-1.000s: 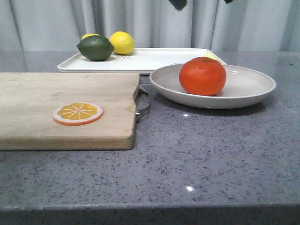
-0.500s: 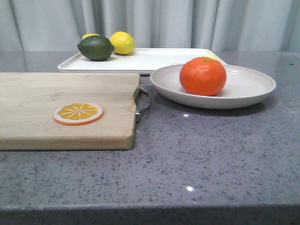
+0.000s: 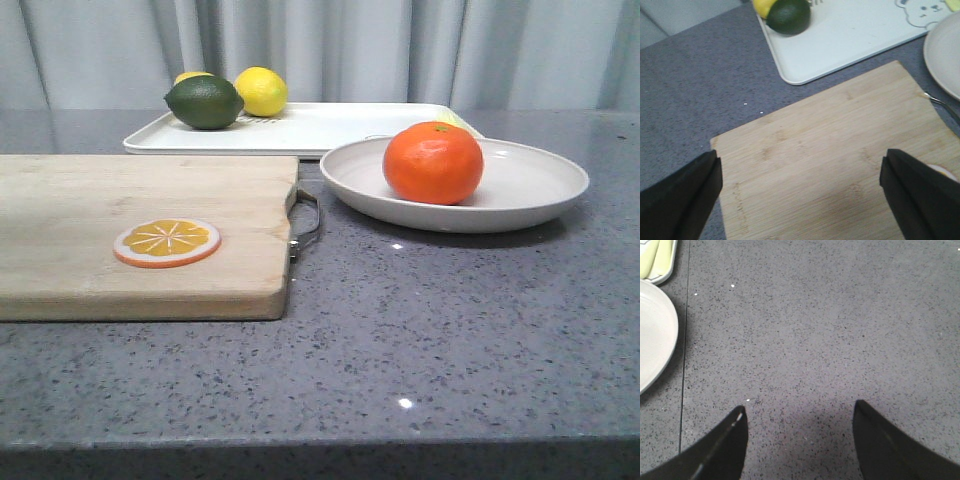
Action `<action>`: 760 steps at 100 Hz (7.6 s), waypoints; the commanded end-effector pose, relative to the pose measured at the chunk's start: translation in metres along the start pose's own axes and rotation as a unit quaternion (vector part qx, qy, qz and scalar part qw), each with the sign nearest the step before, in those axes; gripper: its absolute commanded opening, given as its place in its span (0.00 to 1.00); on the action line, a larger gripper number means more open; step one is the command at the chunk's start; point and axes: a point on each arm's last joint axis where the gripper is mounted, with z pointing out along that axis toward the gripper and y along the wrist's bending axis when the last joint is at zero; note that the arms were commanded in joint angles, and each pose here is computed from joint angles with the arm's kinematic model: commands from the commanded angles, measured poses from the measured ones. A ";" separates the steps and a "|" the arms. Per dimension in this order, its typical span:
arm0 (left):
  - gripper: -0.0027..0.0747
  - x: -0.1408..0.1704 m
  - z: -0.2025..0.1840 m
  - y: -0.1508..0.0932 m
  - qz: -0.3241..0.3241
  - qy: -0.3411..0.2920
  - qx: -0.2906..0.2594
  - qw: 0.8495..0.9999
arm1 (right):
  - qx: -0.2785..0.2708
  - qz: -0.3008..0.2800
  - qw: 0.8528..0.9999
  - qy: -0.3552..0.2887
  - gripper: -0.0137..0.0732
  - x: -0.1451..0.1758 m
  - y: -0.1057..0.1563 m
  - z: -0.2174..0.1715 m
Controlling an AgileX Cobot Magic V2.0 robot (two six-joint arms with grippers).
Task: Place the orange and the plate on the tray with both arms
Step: 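Raise the left gripper away from the plate, then lower the right gripper onto the plate rim farthest from the tangerine, then push the plate with the right gripper onto the white tray, then open the right gripper and lift it off the plate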
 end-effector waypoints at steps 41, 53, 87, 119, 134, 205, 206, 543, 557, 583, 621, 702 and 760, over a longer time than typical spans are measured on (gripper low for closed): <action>0.84 -0.007 0.000 0.037 -0.055 -0.038 -0.084 0.994 | -0.097 -0.018 0.995 -0.008 0.70 -0.028 0.039 0.067; 0.84 -0.007 0.005 0.036 -0.052 -0.030 -0.085 0.995 | -0.122 -0.021 0.992 0.015 0.70 -0.030 0.058 0.097; 0.84 -0.008 0.015 0.031 -0.054 -0.014 -0.077 0.995 | -0.141 -0.014 0.989 0.044 0.70 -0.058 0.085 0.141; 0.84 -0.008 0.015 0.031 -0.054 -0.014 -0.077 0.995 | -0.159 -0.032 0.983 0.083 0.70 -0.056 0.113 0.170; 0.84 -0.007 0.015 0.032 -0.054 -0.009 -0.079 0.995 | -0.155 -0.034 0.982 0.101 0.70 -0.050 0.115 0.184; 0.83 -0.006 0.015 0.032 -0.055 -0.001 -0.082 0.995 | -0.148 -0.038 0.978 0.139 0.34 -0.039 0.117 0.199; 0.84 -0.006 0.015 0.032 -0.055 -0.001 -0.082 0.995 | -0.148 -0.039 0.978 0.140 0.33 -0.039 0.117 0.199; 0.84 -0.001 0.015 0.032 -0.061 0.021 -0.083 0.994 | -0.256 0.155 0.949 0.103 0.08 -0.159 0.152 0.318; 0.84 -0.001 0.015 0.032 -0.061 0.021 -0.083 0.994 | -0.259 0.158 0.947 0.104 0.17 -0.160 0.152 0.318; 0.84 -0.001 0.015 0.032 -0.061 0.021 -0.083 0.994 | -0.260 0.158 0.947 0.104 0.19 -0.160 0.152 0.317; 0.84 -0.001 0.015 0.032 -0.061 0.021 -0.083 0.994 | -0.263 0.160 0.946 0.099 0.19 -0.163 0.152 0.315; 0.84 -0.002 0.015 0.032 -0.061 0.020 -0.083 0.995 | -0.274 0.146 0.948 0.071 0.44 -0.177 0.152 0.299; 0.84 -0.002 0.015 0.032 -0.061 0.020 -0.083 0.995 | -0.200 0.018 0.979 0.030 0.61 -0.221 0.105 0.242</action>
